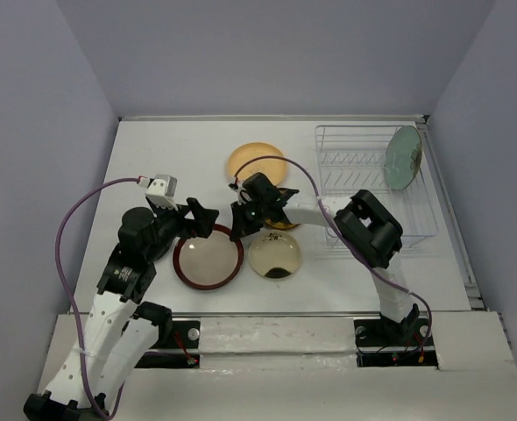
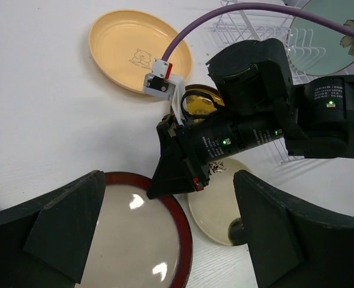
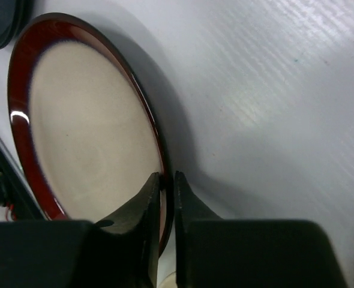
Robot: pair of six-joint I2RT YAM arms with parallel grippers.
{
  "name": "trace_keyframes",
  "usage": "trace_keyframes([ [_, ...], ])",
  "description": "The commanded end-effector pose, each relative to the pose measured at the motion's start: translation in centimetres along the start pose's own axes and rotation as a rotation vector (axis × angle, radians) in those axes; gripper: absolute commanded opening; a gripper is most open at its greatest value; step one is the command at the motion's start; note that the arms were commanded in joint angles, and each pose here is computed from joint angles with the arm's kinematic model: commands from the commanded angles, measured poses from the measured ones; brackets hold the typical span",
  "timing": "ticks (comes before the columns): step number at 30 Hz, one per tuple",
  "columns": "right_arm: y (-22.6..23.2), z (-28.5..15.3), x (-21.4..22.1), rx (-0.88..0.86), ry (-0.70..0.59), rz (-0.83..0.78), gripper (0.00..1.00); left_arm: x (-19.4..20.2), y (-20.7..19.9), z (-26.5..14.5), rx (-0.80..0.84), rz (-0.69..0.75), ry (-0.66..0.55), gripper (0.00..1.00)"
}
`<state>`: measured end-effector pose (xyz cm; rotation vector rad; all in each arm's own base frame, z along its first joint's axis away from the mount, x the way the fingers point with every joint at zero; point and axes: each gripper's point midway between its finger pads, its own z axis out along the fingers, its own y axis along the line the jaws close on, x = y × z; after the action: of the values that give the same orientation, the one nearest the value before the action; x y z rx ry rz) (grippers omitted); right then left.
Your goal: Load the plates into the dish rack
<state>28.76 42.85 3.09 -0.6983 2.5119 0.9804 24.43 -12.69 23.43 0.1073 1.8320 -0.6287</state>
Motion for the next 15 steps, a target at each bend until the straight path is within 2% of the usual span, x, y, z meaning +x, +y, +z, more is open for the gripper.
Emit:
trace_keyframes([
  [1, 1.2, -0.4, -0.9, -0.007, -0.043, -0.03, 0.07, -0.8, 0.1, 0.2, -0.004, 0.008, -0.03, 0.99],
  [5, 3.7, -2.8, -4.6, -0.034, -0.15, -0.037, 0.07, -0.2, 0.0, 0.5, 0.006, -0.004, -0.003, 0.99],
  [10, 5.0, -7.6, -9.7, -0.122, -0.293, 0.049, 0.07, 0.0, 0.2, 1.0, 0.007, -0.021, 0.022, 0.99],
  [13, 5.7, -10.1, -11.1, -0.165, -0.338, 0.067, 0.07, -0.5, 1.0, 1.0, -0.012, -0.03, 0.011, 0.99],
  [15, 5.6, -11.6, -11.6, -0.197, -0.355, 0.086, 0.07, -0.4, 1.5, 1.3, -0.021, -0.046, 0.021, 0.95],
])
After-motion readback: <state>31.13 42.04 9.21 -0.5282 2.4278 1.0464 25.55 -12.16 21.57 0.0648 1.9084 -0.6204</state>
